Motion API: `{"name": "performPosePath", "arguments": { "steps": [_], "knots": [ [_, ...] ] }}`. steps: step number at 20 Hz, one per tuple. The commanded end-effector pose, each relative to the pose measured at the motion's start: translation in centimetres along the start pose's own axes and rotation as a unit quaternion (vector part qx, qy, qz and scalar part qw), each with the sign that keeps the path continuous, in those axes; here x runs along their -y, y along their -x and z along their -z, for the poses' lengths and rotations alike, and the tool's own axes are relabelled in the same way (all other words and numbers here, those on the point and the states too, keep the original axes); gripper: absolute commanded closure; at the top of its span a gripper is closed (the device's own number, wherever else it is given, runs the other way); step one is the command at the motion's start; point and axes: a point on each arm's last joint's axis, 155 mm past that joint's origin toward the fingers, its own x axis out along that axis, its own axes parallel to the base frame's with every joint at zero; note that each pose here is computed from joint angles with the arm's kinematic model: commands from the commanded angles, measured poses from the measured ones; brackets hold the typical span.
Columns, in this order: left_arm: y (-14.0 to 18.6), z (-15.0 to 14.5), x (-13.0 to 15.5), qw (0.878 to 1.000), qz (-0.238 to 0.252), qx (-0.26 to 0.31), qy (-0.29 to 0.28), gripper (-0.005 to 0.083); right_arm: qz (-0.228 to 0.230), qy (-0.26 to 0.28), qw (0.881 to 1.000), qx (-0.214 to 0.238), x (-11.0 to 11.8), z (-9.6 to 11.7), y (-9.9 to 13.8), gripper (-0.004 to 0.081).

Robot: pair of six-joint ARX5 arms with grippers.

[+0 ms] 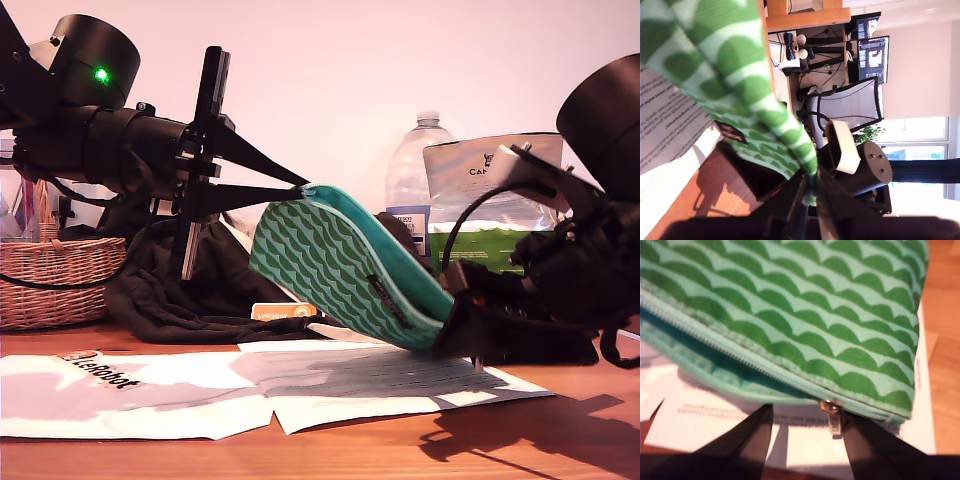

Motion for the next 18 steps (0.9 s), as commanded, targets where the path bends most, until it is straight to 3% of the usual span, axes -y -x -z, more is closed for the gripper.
{"name": "performPosePath", "arguments": {
  "steps": [1, 7, 12, 18],
  "knots": [
    [-0.1, 0.2, -0.3, 1.0, 0.001, -0.005, 0.002, 0.0793, -0.001, 0.001, 1.0, 0.004, -0.1, -0.1, 0.0, 0.0423],
    [-0.1, 0.1, -0.4, 1.0, 0.0, -0.003, -0.002, 0.0793, -0.002, 0.001, 1.0, 0.003, -0.1, -0.1, 0.0, 0.076],
    [-0.1, -0.1, -0.6, 1.0, -0.006, 0.004, -0.013, 0.0793, -0.001, -0.002, 1.0, -0.005, -0.1, 0.2, 0.2, 0.0783],
    [-0.4, 0.1, -1.0, 0.999, -0.015, 0.004, -0.038, 0.0793, -0.001, -0.03, 1.0, 0.002, -0.5, -1.2, 1.8, 0.0783]
  ]
}}
